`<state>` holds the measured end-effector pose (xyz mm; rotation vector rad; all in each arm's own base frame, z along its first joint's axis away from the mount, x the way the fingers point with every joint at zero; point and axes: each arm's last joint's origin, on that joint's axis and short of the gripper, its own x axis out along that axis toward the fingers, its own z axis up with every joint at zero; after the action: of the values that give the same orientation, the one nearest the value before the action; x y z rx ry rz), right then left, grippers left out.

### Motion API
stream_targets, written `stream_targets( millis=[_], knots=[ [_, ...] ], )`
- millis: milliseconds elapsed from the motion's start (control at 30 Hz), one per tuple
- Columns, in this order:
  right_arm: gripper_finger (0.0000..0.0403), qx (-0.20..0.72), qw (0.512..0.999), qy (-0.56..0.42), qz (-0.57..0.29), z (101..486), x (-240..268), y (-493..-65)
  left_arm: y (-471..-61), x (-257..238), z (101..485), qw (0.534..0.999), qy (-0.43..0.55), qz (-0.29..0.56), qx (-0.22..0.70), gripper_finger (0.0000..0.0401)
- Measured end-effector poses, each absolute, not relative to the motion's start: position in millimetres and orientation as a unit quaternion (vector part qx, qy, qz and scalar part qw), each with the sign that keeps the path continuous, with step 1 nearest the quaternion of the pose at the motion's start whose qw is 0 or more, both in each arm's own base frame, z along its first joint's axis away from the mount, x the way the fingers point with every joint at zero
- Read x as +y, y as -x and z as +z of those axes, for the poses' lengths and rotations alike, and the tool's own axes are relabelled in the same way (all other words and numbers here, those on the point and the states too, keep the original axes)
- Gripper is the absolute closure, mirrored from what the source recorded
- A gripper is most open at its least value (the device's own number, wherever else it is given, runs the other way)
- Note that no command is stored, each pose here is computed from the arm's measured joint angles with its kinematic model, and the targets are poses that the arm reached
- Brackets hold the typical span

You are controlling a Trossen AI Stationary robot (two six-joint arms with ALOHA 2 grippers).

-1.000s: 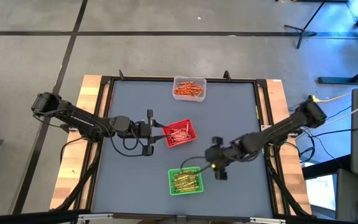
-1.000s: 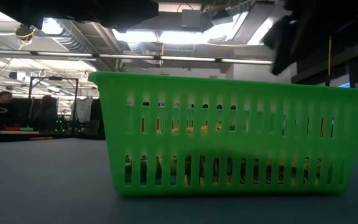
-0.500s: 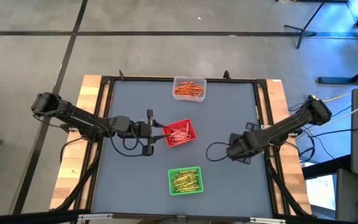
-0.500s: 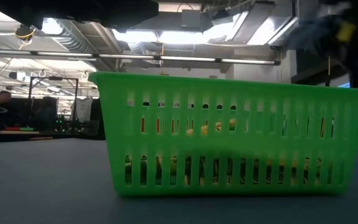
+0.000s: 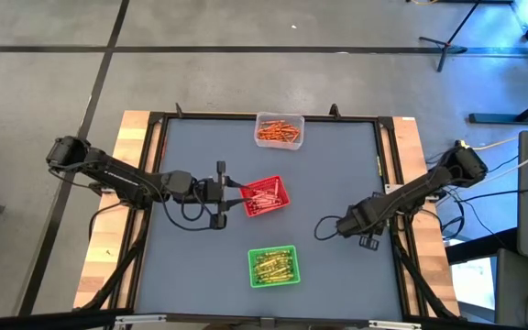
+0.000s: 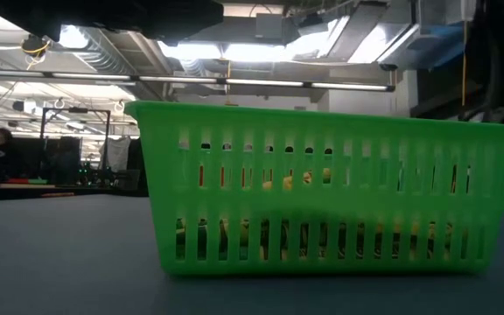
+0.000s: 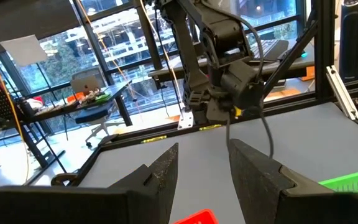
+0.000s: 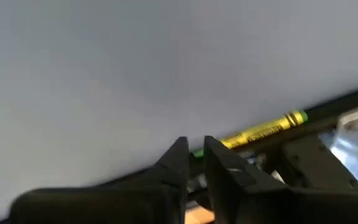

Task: Sort crayons
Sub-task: Put the green crayon into the green bin

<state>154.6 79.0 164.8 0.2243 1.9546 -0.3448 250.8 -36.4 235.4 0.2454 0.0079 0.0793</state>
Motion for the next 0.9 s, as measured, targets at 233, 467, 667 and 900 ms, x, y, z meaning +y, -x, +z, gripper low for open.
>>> stream_targets(
  millis=[233,467,667,900],
  knots=[
    [0.04,0.829,0.51,-0.127,-0.193,156,77,-155,-251,-36,236,0.992,-0.122,0.04,0.002,0.0273],
    [0.0397,0.836,0.474,-0.157,-0.227,144,72,-161,-251,-36,236,0.992,-0.122,0.04,0.002,0.0273],
    [0.0401,0.869,0.441,-0.16,-0.159,128,75,-158,-251,-36,235,0.992,-0.122,0.04,0.004,0.0273],
    [0.0402,0.891,0.397,-0.159,-0.154,114,73,-150,-251,-36,235,0.992,-0.122,0.04,0.004,0.0273]
  ],
)
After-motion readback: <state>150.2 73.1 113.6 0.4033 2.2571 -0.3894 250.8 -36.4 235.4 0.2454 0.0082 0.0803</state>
